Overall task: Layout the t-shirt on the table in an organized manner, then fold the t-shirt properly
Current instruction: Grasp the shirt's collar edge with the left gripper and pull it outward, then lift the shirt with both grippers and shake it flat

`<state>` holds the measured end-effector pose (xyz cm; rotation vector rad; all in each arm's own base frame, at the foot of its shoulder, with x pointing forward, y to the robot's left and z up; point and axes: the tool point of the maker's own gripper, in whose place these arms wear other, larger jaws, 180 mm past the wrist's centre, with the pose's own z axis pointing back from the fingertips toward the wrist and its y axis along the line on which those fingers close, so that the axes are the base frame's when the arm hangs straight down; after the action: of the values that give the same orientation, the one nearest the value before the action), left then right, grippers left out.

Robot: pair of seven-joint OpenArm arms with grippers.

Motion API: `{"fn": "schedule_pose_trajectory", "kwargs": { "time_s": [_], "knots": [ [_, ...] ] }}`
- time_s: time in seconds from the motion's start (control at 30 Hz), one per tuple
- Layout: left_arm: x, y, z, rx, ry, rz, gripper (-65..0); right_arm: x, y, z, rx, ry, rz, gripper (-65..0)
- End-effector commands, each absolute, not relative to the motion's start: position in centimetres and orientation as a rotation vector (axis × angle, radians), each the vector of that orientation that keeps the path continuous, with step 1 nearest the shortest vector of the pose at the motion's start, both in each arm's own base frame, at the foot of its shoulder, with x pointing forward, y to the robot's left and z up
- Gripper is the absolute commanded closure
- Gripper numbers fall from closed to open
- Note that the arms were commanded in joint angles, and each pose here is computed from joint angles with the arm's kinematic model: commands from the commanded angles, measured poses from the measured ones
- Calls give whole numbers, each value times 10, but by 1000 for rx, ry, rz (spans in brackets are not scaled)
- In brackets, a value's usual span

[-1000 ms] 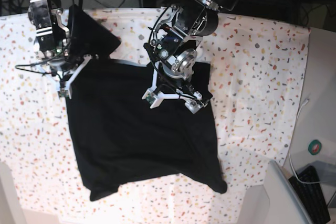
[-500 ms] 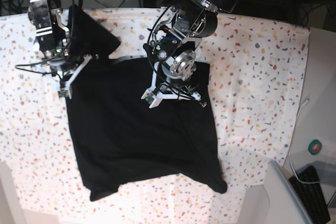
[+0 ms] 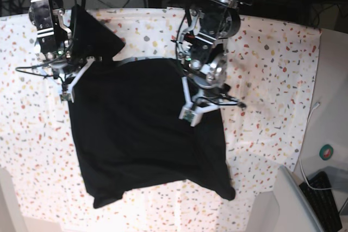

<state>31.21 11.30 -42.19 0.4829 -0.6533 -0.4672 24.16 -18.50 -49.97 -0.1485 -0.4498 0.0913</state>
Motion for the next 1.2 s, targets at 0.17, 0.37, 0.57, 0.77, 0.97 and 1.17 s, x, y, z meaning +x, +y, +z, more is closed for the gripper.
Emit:
{"fn": "schedule_pose_trajectory", "kwargs": {
  "time_s": [0.17,0.37,0.57,0.77,0.97,1.17],
  "knots": [
    [271,213,-413,562,-595,-145,0,232,-193,-504,-165,-398,81,0],
    [198,278,-453,360,-484,285,0,232,-189,-504,-156,-401,68,0],
    [178,288,-469,188,-472,441,0,234,-176,-487,-106,-464,-37,0],
    [183,288,-466,183,-485,438,0,239,-170,-435,-90,-619,-86,-177],
    [183,287,-467,181,-481,438,0,245,-199,-435,-118,-622,-122,-368],
    [183,287,-467,181,-482,438,0,244,-189,-468,-13,-534,-56,-366]
  ]
}}
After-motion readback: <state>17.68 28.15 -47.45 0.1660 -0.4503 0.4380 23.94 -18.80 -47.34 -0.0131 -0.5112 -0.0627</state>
